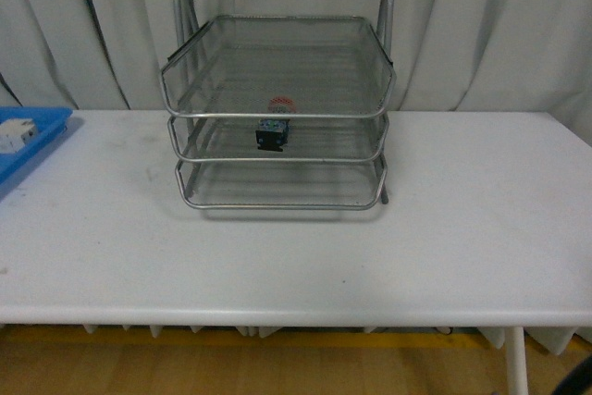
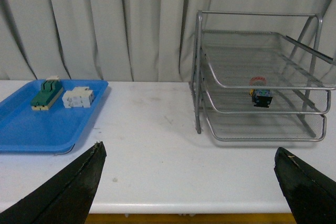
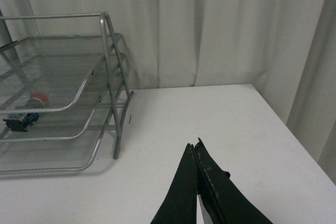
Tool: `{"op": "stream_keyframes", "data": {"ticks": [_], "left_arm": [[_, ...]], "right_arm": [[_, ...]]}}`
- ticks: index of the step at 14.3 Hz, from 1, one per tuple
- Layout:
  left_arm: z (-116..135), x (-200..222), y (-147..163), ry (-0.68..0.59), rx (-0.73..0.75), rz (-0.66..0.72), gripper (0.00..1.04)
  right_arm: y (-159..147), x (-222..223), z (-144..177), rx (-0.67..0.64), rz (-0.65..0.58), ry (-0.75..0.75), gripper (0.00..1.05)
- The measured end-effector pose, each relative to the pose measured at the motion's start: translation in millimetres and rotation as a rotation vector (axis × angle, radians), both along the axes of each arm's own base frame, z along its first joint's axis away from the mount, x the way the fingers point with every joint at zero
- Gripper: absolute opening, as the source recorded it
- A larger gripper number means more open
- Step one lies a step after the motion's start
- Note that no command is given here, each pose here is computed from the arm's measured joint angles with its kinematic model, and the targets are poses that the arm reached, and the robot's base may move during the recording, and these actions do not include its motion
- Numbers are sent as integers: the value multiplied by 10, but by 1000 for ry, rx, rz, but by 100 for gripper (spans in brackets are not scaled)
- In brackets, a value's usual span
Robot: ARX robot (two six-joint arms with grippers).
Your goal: Place button on rack with both arms
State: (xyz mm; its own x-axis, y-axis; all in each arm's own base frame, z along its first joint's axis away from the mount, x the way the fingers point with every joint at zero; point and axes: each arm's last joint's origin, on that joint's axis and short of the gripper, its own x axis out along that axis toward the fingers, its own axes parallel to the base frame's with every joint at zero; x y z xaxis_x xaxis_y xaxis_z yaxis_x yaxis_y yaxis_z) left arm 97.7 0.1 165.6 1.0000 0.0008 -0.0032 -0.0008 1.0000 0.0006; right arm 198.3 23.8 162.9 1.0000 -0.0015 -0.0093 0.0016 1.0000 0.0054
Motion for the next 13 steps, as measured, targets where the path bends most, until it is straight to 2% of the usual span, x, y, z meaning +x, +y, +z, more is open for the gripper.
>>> {"op": "stream_keyframes", "data": {"ticks": [6, 13], "left_arm": [[0, 0, 0, 0, 0, 0, 98], [0, 0, 0, 0, 0, 0, 98]], "right_arm": [[-236, -392, 6, 1, -7, 1, 2], [-244, -658, 50, 1, -6, -14, 2]]}}
